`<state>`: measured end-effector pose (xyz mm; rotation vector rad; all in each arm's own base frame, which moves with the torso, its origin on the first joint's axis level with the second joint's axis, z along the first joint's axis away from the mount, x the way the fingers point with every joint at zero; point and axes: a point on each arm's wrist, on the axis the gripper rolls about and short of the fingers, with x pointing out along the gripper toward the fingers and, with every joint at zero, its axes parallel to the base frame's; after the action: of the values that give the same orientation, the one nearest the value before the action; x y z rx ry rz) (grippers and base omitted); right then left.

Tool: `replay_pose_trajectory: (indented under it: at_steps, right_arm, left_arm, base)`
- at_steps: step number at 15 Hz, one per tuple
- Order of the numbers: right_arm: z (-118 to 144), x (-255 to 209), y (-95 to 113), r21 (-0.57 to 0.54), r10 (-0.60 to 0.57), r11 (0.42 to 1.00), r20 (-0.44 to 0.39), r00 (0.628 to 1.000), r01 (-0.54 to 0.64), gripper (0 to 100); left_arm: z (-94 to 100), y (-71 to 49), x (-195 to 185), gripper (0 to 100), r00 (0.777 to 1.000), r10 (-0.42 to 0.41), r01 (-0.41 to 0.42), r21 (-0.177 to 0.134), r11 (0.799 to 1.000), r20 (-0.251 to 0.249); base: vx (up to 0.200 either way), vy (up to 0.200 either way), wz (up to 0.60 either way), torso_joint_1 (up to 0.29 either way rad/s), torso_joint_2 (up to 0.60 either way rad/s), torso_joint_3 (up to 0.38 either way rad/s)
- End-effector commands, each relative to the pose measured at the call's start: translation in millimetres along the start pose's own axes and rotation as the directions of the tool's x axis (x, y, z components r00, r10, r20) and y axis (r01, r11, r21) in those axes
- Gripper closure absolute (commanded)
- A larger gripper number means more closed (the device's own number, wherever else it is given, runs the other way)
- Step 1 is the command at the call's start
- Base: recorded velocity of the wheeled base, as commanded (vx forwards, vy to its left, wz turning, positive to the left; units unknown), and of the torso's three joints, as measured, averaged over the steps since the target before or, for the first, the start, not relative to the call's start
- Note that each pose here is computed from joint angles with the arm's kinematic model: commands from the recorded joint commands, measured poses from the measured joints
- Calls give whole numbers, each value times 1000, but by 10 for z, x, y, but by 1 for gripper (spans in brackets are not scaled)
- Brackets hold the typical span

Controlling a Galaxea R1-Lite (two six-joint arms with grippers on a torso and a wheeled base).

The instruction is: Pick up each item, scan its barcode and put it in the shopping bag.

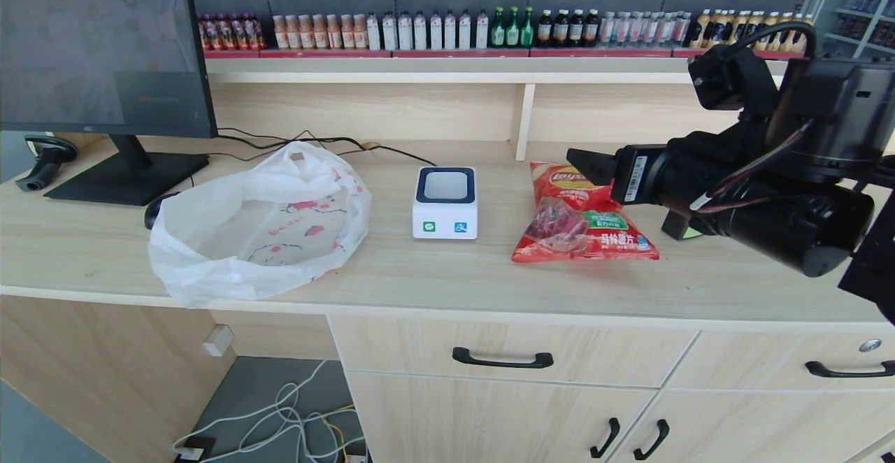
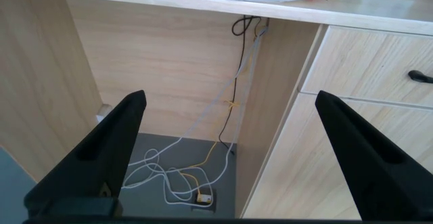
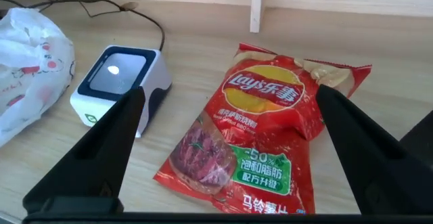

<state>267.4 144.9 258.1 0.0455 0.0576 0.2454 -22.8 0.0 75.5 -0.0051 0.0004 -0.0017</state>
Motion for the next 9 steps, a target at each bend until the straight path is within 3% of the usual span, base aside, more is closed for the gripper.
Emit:
replay_pose_trajectory:
  at_steps: [1,3,6,9]
  right_arm:
    - [-43,305,74,11,-1,1000,-8,1000,1,0]
    - [20,480,136,31,-5,1000,-9,1000,6,0]
    - [180,351,123,69,-39,996,-224,974,56,0]
    - [181,453,145,116,-52,989,-281,958,88,0]
  left_arm:
    - [0,0,0,0,1000,0,0,-1,1000,0]
    - [0,0,0,0,1000,0,0,-3,1000,0]
    - [0,0,0,0,1000,0,0,-1,1000,0]
    - [0,0,0,0,1000,0,0,-1,1000,0]
  base:
    - [0,0,0,0,0,0]
    - [0,0,0,0,0,0]
    - [0,0,0,0,0,0]
    - [0,0,0,0,0,0]
